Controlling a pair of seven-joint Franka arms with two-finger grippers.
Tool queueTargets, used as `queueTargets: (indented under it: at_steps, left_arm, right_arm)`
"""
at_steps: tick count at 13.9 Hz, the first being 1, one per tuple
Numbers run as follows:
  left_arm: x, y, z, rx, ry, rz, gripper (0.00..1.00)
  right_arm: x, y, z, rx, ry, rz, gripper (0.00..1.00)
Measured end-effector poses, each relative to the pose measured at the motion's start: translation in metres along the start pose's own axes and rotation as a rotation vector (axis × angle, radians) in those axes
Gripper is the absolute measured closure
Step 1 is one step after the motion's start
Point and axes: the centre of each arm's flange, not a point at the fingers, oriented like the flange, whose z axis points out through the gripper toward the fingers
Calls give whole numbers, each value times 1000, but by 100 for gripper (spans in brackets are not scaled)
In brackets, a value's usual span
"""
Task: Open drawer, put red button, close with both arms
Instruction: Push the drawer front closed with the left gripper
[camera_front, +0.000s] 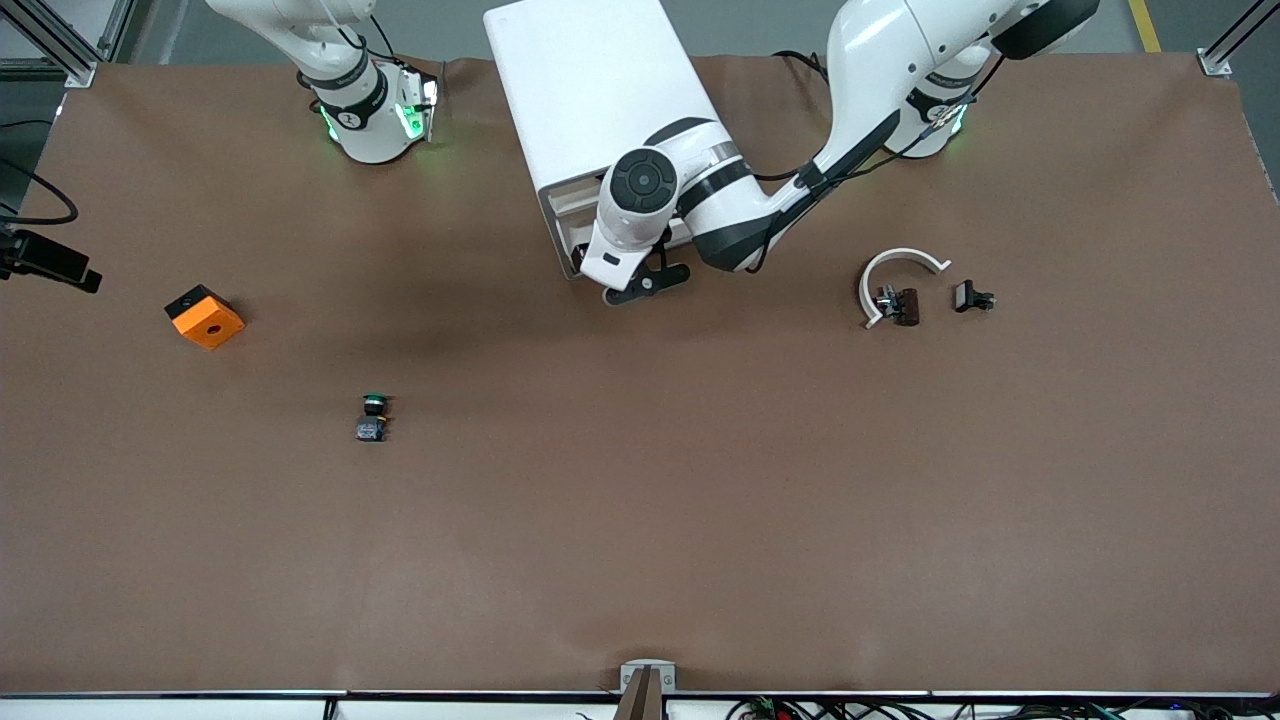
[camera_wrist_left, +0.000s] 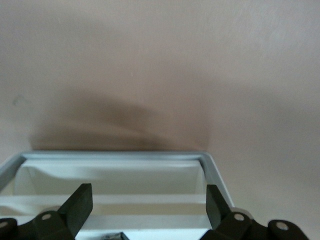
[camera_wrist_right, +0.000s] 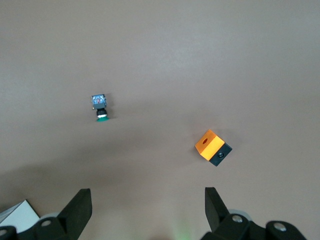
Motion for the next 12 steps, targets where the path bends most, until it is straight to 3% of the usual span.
queueTargets:
  at_steps: [3, 7, 12]
  left_arm:
    - [-10, 2, 7, -1, -65, -28, 0]
    - [-13, 3, 6, -12, -121, -65, 0]
    - [-11, 3, 5, -20, -161, -97, 0]
  right_arm:
    - [0, -2, 0, 2, 1, -4, 0]
    - [0, -2, -3, 93, 7, 4, 0]
    - [-3, 2, -6, 102, 12, 9, 0]
